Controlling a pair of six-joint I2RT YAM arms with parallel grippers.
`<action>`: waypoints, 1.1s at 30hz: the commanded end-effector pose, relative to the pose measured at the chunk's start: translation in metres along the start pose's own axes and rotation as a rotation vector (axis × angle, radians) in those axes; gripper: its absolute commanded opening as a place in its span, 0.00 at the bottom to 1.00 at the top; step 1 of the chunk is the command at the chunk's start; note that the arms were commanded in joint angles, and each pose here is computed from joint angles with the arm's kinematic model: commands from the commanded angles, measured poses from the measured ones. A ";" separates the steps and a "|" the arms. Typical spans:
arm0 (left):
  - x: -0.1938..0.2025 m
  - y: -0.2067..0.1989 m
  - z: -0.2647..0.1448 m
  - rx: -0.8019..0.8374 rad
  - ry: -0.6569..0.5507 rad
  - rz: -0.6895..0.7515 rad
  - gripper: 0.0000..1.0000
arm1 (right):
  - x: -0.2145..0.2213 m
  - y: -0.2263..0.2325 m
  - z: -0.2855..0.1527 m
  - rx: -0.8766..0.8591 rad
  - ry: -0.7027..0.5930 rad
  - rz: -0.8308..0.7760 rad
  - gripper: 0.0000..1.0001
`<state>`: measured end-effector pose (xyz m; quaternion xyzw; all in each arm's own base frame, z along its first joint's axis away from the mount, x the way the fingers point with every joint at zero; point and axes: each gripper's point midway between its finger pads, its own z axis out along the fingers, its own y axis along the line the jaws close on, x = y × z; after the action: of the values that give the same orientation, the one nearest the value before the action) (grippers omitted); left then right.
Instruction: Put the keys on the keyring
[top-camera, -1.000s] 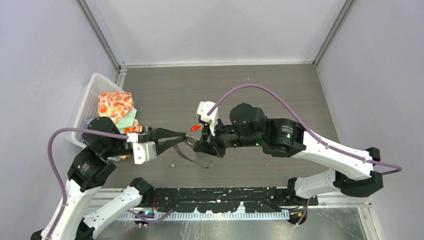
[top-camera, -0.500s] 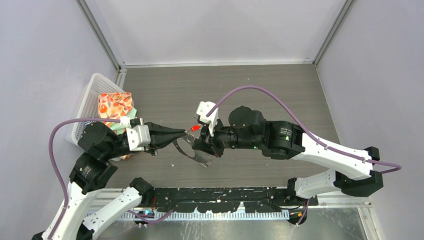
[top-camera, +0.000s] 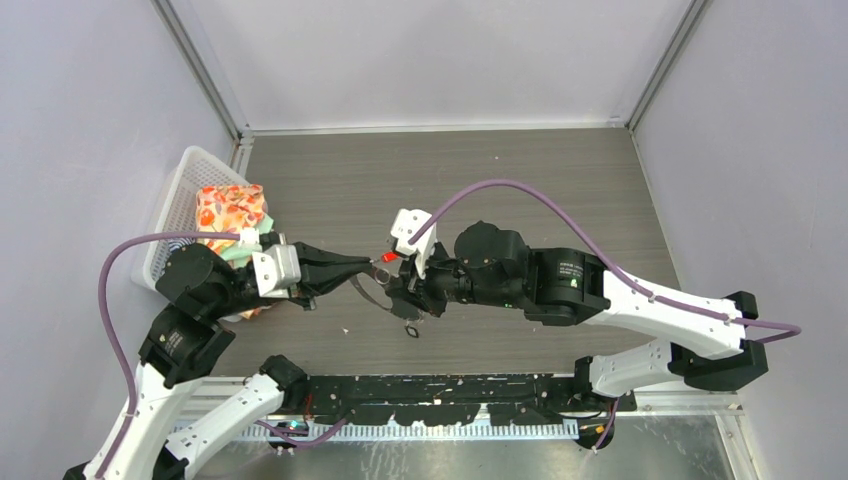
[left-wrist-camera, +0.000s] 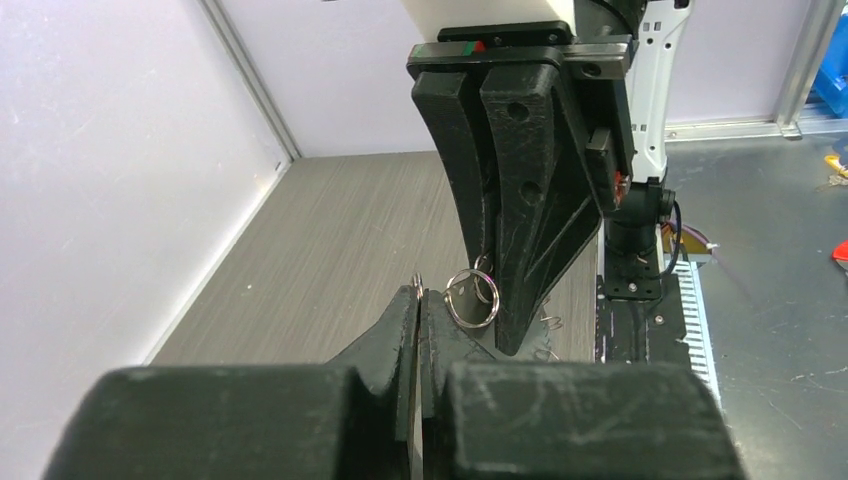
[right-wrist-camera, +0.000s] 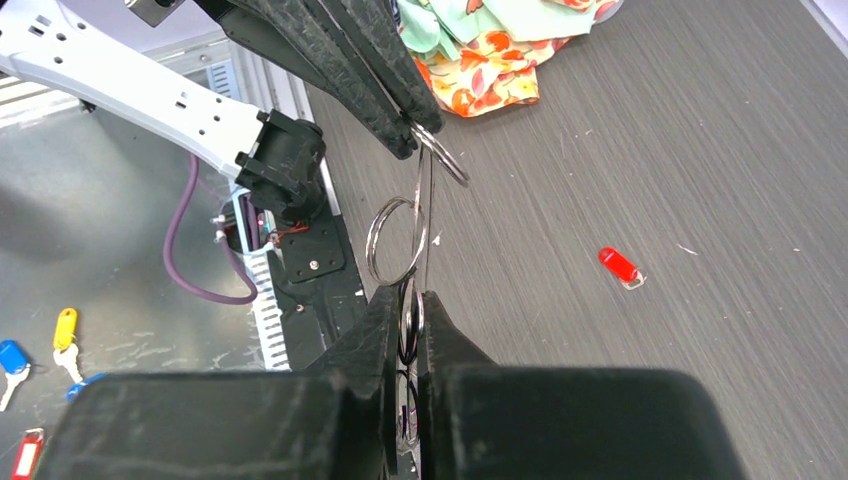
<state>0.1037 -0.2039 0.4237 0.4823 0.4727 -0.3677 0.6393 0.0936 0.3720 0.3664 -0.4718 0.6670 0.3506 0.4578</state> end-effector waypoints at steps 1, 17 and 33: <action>-0.020 0.010 0.002 -0.043 -0.044 -0.018 0.00 | -0.021 -0.001 -0.007 0.019 -0.097 -0.007 0.15; -0.027 -0.055 0.005 0.411 -0.004 -0.184 0.00 | -0.058 0.025 -0.061 -0.155 -0.341 0.005 0.67; -0.041 -0.056 0.007 0.421 -0.035 -0.260 0.00 | -0.062 0.046 -0.064 -0.278 -0.365 -0.047 0.50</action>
<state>0.0459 -0.2264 0.4266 0.5407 0.4555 -0.5408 0.4558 0.0448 0.3359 0.4431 -0.4678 0.5266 0.4954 0.5084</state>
